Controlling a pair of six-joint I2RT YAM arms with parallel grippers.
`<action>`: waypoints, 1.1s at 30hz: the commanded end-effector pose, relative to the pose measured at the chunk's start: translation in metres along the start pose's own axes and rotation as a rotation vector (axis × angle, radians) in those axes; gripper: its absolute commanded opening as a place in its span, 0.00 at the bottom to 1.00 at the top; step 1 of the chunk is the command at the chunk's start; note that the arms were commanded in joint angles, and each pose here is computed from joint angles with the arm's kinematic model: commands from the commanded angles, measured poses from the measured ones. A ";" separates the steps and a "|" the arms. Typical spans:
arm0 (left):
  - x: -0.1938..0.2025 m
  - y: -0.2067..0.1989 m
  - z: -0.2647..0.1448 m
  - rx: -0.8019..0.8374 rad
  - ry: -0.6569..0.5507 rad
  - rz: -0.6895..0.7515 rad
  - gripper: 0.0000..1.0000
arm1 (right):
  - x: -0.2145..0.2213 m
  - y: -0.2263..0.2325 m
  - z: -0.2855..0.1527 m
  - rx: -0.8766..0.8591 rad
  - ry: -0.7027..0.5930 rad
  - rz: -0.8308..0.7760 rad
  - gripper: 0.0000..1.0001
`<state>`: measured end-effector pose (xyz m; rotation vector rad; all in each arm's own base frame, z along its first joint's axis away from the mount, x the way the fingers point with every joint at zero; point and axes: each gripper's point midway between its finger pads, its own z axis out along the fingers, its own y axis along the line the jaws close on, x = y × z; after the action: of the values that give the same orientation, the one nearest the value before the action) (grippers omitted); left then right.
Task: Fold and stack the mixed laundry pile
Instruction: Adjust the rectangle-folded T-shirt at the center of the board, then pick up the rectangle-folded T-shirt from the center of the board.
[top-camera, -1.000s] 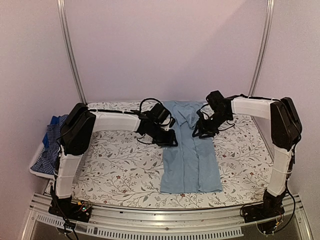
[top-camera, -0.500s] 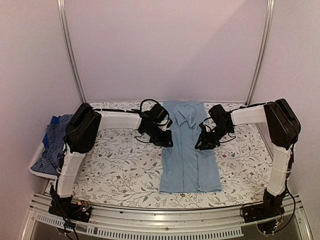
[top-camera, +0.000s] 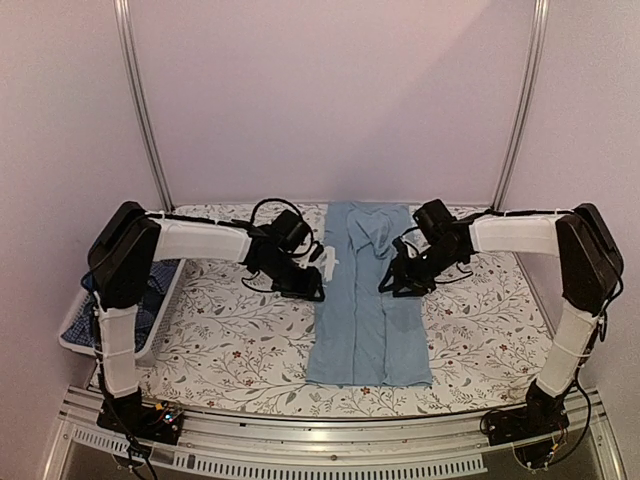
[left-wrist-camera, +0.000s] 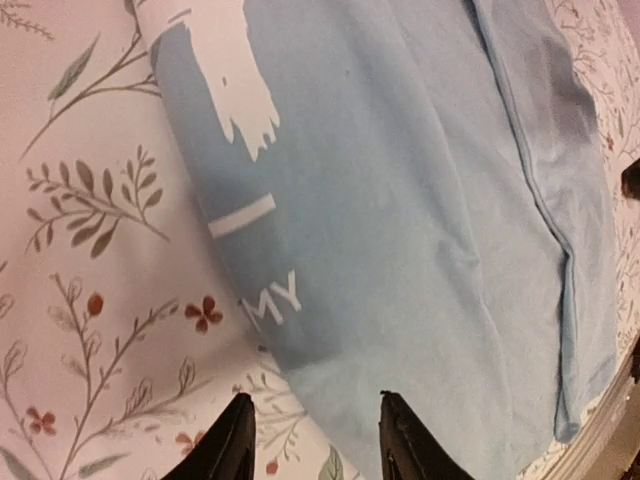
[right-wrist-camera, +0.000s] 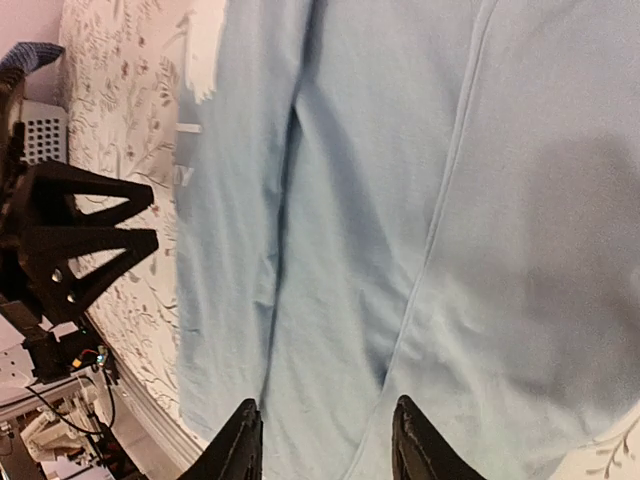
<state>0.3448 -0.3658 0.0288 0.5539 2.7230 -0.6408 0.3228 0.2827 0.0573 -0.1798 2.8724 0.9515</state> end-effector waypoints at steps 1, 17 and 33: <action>0.000 -0.022 -0.064 0.072 -0.101 0.013 0.43 | 0.013 0.034 -0.065 -0.046 -0.084 -0.009 0.45; 0.170 -0.042 -0.067 0.271 0.120 -0.182 0.37 | 0.174 -0.053 -0.046 0.009 0.066 0.290 0.44; 0.201 -0.068 -0.032 0.308 0.252 -0.095 0.28 | 0.218 -0.054 -0.002 0.064 0.207 0.260 0.32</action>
<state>0.1390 -0.3405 0.0173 0.5572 2.9071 -1.1141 0.1281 0.2264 0.0181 0.0869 3.0917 1.0612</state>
